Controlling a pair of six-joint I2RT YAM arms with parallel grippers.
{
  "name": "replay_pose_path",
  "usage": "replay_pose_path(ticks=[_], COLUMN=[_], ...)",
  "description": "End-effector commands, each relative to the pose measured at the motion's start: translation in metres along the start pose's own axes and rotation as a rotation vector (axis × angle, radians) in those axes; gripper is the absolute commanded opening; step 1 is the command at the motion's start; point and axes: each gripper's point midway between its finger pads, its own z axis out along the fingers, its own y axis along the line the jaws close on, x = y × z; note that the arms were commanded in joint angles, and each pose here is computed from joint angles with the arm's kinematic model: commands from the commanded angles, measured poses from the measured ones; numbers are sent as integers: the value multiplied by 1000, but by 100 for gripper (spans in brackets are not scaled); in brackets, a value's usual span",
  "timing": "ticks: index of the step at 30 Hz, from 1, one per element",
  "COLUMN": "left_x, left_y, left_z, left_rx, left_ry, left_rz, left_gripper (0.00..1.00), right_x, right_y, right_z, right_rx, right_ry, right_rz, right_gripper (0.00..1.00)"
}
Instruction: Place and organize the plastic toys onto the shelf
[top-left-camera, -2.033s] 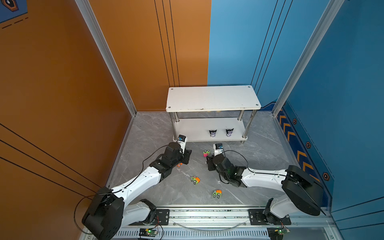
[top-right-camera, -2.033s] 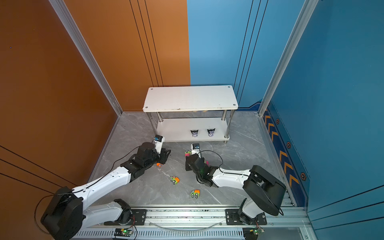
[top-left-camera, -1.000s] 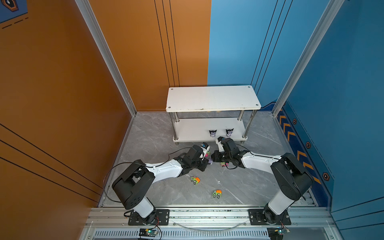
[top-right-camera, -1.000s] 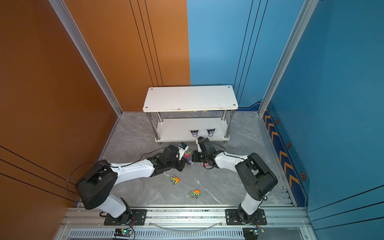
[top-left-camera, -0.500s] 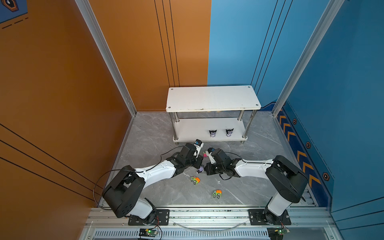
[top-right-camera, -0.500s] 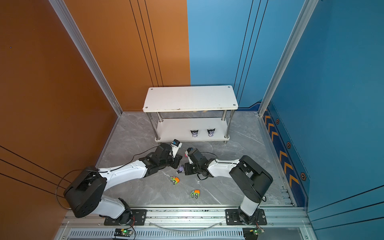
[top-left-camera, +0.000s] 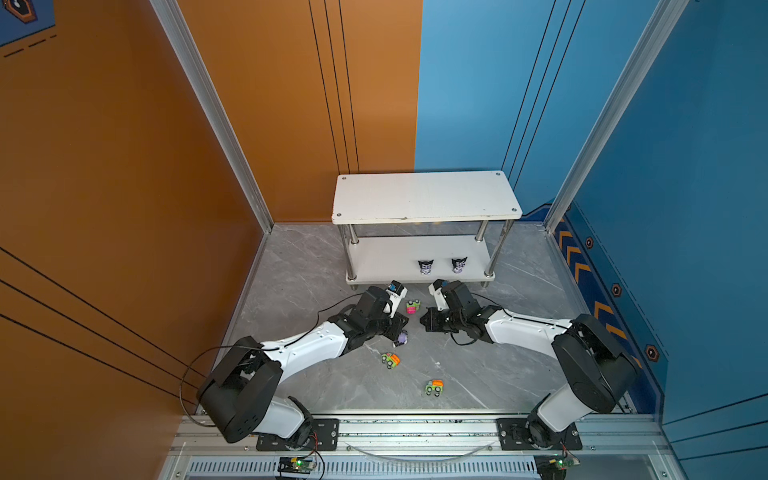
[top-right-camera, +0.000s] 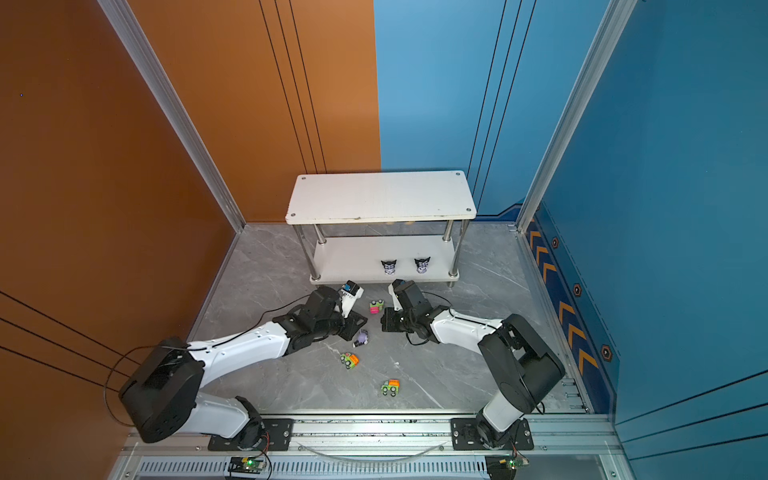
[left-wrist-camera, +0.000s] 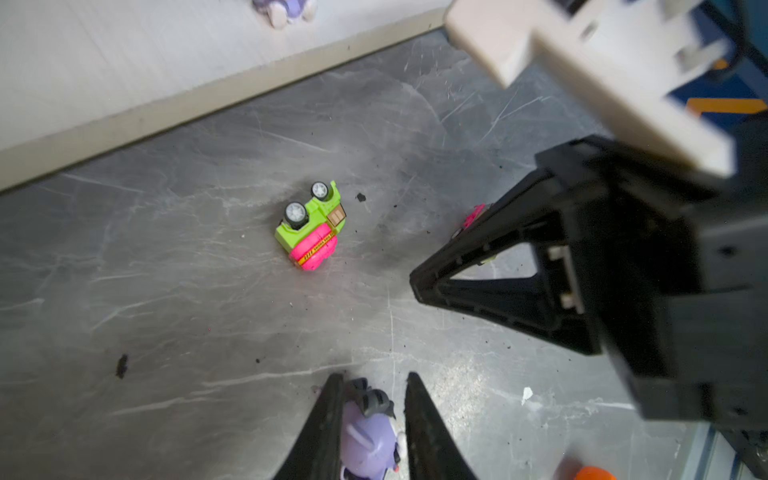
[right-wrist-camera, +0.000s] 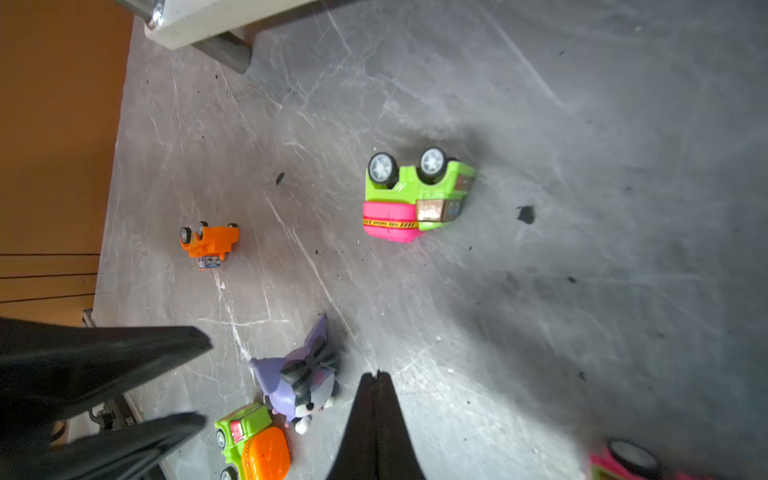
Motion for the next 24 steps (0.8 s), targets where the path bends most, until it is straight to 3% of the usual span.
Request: replay_pose_path(ticks=[1, 5, 11, 17, 20, 24], left_x=[16, 24, 28, 27, 25, 21], left_y=[2, 7, 3, -1, -3, -6], left_z=[5, 13, 25, 22, 19, 15], left_rx=[-20, -47, -36, -27, -18, -10], left_ry=[107, 158, 196, 211, 209, 192], left_rz=[-24, -52, -63, -52, -50, -46], left_gripper=[29, 32, 17, 13, 0, 0], right_x=[-2, -3, -3, -2, -2, -3], right_y=[2, -4, -9, -13, -13, -12], right_z=[-11, -13, -15, -15, -13, -11], right_rx=[3, 16, 25, 35, 29, 23], right_ry=[-1, -4, -5, -5, -1, 4], right_rz=[3, 5, 6, 5, 6, 5], right_gripper=[0, 0, 0, 1, 1, 0])
